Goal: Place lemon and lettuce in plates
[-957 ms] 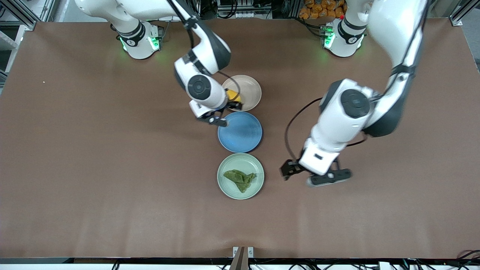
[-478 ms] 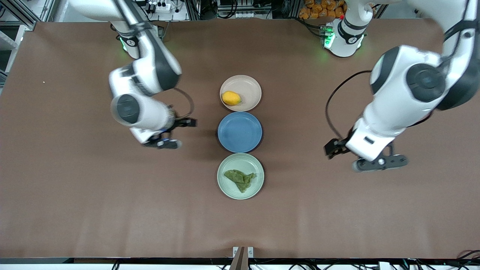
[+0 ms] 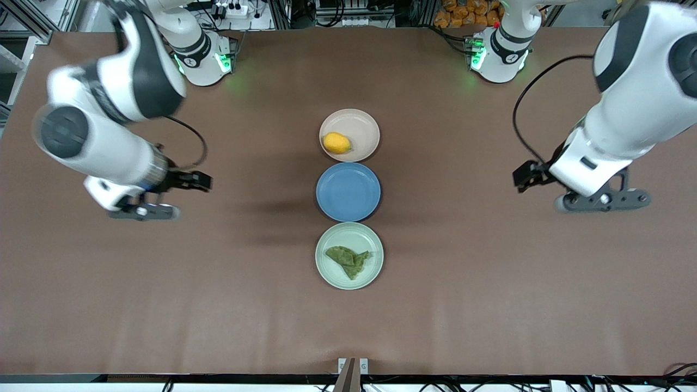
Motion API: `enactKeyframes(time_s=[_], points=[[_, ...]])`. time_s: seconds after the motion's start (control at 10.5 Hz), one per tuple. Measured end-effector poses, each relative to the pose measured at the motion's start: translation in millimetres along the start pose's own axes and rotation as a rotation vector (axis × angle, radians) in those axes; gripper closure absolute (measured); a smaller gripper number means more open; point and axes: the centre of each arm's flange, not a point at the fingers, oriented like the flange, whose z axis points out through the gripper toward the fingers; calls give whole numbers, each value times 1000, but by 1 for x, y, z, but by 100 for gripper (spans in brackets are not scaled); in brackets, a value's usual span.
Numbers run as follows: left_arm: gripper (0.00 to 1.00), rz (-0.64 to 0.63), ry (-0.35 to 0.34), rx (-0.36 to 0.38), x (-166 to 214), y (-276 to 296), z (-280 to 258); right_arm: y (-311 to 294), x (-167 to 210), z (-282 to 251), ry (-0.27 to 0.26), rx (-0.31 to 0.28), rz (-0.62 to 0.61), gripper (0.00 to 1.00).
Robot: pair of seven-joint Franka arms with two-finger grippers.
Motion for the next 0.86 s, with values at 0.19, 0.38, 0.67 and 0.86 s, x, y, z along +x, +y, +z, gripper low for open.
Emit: enactKeyframes(time_s=[0.19,0.38,0.67,0.86], points=[[0,-23,-5,14,-11,-20,-19,22,-16,-58,28,10,-17,0],[0,-39,1,20,-20,-40,-35,47,-20,-89,55,16,-81,0],[0,-23,-8,20,-29,-67,-39,69,-18,-94,62,-32,-136,0],[0,-39,-15,23,-32,-77,-38,75,-18,-97,71,-79,-134,0]])
